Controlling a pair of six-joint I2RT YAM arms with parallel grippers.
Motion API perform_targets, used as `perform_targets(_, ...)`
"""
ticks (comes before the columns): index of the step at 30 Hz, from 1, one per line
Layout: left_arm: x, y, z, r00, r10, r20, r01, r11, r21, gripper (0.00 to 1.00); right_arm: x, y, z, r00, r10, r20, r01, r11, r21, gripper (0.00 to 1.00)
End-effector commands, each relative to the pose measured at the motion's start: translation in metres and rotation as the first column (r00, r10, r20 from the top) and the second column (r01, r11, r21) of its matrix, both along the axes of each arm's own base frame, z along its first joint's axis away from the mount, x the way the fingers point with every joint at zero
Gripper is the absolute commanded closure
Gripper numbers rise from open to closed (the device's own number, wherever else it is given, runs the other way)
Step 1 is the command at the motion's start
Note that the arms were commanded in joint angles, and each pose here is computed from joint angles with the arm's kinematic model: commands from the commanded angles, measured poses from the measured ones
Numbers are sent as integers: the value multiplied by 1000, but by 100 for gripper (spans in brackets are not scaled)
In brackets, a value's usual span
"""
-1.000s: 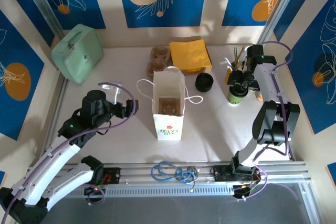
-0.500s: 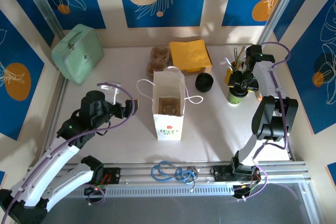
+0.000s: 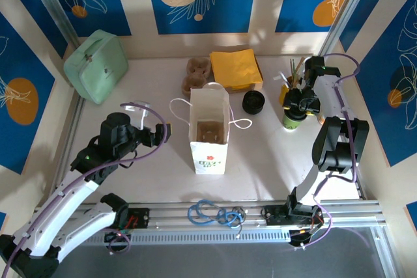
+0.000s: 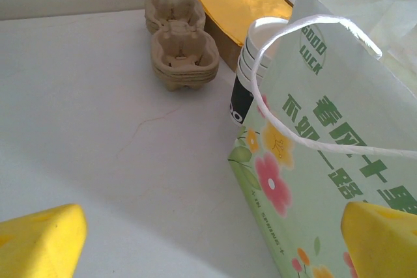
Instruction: Pack the takeout coffee
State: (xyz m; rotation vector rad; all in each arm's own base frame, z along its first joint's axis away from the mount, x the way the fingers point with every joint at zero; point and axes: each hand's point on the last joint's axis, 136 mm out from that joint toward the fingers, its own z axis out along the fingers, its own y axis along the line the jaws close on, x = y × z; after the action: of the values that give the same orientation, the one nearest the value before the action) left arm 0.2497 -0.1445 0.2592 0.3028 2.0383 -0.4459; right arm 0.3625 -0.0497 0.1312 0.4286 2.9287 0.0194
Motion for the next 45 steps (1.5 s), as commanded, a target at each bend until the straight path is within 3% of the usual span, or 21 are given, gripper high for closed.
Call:
perform_targets(1,-2,2,11,1000,2,27,-2,1000,4,0,-2,6,0,1000,-6,-27,7,999,32,22)
perform_targets(45,-5,-4,10,999,-40,21,40,999,-1,0,3,15,-17,997,-18,-82,21,999,37,22)
